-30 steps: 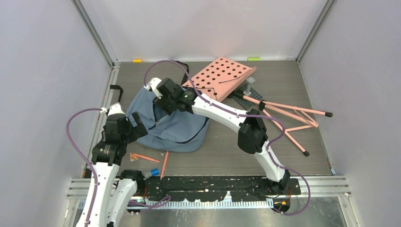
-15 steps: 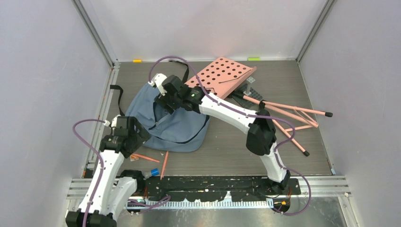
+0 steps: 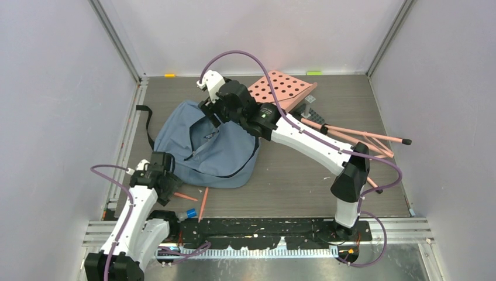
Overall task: Pack the student bag
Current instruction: Place the stationery in the student bag, then pick up the stationery from the center of the board.
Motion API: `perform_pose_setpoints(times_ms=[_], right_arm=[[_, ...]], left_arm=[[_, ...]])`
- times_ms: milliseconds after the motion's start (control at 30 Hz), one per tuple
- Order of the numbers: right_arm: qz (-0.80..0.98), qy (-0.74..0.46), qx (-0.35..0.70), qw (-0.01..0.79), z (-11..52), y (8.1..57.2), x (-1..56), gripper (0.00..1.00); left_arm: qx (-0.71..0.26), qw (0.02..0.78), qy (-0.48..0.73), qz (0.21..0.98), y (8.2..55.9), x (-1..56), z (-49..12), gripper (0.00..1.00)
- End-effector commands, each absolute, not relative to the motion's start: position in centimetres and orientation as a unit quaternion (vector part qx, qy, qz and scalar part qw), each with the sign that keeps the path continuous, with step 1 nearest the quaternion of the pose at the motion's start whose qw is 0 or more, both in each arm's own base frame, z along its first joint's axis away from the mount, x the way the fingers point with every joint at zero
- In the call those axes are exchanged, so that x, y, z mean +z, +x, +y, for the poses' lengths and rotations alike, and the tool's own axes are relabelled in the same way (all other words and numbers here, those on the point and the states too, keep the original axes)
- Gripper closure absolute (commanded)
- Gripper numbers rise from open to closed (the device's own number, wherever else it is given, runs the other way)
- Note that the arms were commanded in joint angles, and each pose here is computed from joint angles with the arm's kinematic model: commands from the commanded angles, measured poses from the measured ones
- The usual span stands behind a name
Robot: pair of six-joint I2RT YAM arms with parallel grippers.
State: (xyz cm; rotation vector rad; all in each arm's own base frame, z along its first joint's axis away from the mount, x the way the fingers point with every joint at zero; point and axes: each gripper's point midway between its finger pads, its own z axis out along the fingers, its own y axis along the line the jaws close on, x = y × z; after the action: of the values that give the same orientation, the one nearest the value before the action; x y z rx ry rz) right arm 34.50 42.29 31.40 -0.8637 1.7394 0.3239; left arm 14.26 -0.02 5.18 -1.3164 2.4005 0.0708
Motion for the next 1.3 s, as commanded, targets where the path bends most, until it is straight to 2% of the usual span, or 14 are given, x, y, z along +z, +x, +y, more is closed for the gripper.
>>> perform_pose_setpoints(times_ms=[0,133,367,700,1000,1100,1267], right_arm=[[0.732,-0.340,0.129,0.576,41.0,35.4,32.9,0.25],[0.732,-0.342,0.136,0.574,41.2,35.3,32.6,0.25],[0.733,-0.338,0.147,0.572,41.5,35.2,32.6,0.25],[0.734,-0.336,0.154,0.570,41.6,35.0,32.6,0.25],[0.735,-0.335,0.154,0.569,41.5,34.9,32.5,0.25],[0.735,-0.335,0.154,0.570,41.4,34.8,32.5,0.25],[0.736,-0.334,0.154,0.569,41.2,34.8,32.3,0.25]], left_arm=[[0.042,0.203,-0.494,0.844,14.4,5.2,0.6,0.41],[0.023,0.191,-0.488,0.851,15.1,4.1,-0.2,0.43],[0.019,0.179,-0.487,0.855,15.4,3.2,-0.7,0.54],[0.022,0.169,-0.480,0.861,15.8,1.7,-0.8,0.61],[0.036,0.162,-0.478,0.863,15.2,0.7,-0.5,0.76],[0.044,0.160,-0.474,0.865,15.0,1.0,-0.2,0.85],[0.053,0.197,-0.472,0.858,15.5,3.7,0.7,0.89]])
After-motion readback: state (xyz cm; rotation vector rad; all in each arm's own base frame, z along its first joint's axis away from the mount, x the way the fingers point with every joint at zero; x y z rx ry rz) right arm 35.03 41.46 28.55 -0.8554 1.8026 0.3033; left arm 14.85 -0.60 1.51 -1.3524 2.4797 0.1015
